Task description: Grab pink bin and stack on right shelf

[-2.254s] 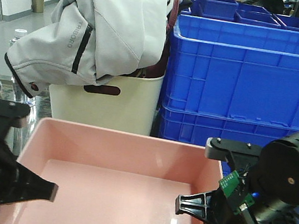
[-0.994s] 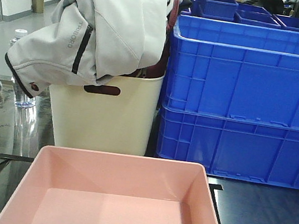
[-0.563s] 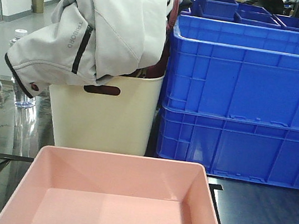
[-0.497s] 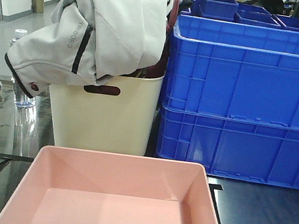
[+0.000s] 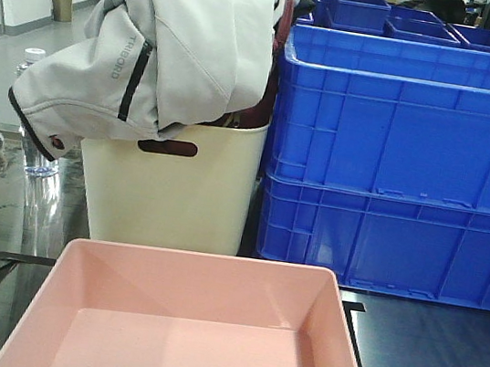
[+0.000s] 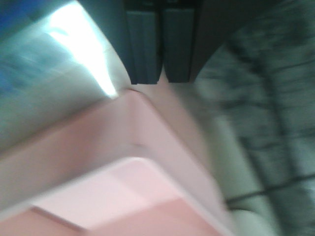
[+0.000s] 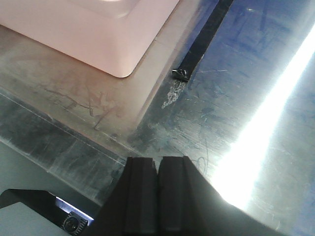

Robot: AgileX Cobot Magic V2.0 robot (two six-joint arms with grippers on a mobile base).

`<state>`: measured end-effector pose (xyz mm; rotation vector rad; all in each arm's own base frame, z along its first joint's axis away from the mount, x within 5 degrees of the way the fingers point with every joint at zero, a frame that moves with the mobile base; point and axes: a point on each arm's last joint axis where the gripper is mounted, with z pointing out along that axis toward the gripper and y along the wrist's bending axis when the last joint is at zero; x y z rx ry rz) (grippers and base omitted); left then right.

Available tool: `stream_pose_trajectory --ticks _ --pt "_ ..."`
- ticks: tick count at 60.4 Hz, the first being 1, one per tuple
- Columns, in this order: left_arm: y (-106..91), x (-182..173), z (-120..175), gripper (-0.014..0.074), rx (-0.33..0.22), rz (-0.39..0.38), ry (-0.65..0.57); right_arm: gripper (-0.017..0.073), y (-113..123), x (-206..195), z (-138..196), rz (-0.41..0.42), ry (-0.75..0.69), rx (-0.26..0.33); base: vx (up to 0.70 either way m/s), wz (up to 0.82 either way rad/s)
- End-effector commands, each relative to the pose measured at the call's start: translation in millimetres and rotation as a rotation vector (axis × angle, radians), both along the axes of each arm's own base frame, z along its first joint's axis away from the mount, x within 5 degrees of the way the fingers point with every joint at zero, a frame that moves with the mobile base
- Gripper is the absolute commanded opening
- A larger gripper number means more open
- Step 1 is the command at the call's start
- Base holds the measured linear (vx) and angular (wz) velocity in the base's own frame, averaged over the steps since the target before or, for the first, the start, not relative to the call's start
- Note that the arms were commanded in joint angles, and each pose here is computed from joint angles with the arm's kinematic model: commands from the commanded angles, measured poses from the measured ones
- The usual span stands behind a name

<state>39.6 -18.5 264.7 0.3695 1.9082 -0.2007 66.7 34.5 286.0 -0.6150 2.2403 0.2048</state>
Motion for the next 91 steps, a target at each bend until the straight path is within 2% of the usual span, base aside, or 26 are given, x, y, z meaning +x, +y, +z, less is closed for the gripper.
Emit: stream_pose_trajectory --ticks 1,8,20,26,32,37,41,49,56,91 --pt "7.5 2 8 0.002 -0.039 0.139 -0.231 -0.0012 1 4 12 0.008 -0.077 0.02 0.0 0.0" --pt "11.8 3 -6 -0.0006 -0.053 0.227 -0.331 -0.0012 1 4 12 0.008 -0.077 0.02 0.0 0.0" --pt "15.5 12 -37 -0.0008 -0.094 0.281 -0.408 -0.0012 1 4 12 0.008 -0.076 0.02 0.0 0.0" --pt "15.9 14 -50 -0.0008 -0.131 0.291 -0.442 -0.0012 1 4 12 0.008 -0.076 0.02 0.0 0.0" --pt "14.8 16 -61 -0.0008 -0.193 0.286 -0.462 -0.001 1 4 12 0.008 -0.076 0.02 0.0 0.0" --pt "14.8 16 -60 -0.0008 -0.192 0.287 -0.462 -0.0009 1 4 12 0.008 -0.076 0.02 0.0 0.0" --pt "14.9 16 -60 -0.0008 -0.156 0.283 -0.468 -0.0009 1 4 12 0.008 -0.076 0.02 0.0 0.0" --pt "15.1 16 -61 -0.0008 -0.168 0.287 -0.459 -0.0009 1 4 12 0.008 -0.076 0.02 0.0 0.0" --pt "14.9 16 -61 -0.0008 -0.148 0.282 -0.458 -0.0009 1 4 12 0.008 -0.076 0.02 0.0 0.0" --pt "15.0 16 -62 -0.0007 -0.148 0.283 -0.457 -0.0009 1 4 12 0.007 -0.076 0.019 0.0 0.0"
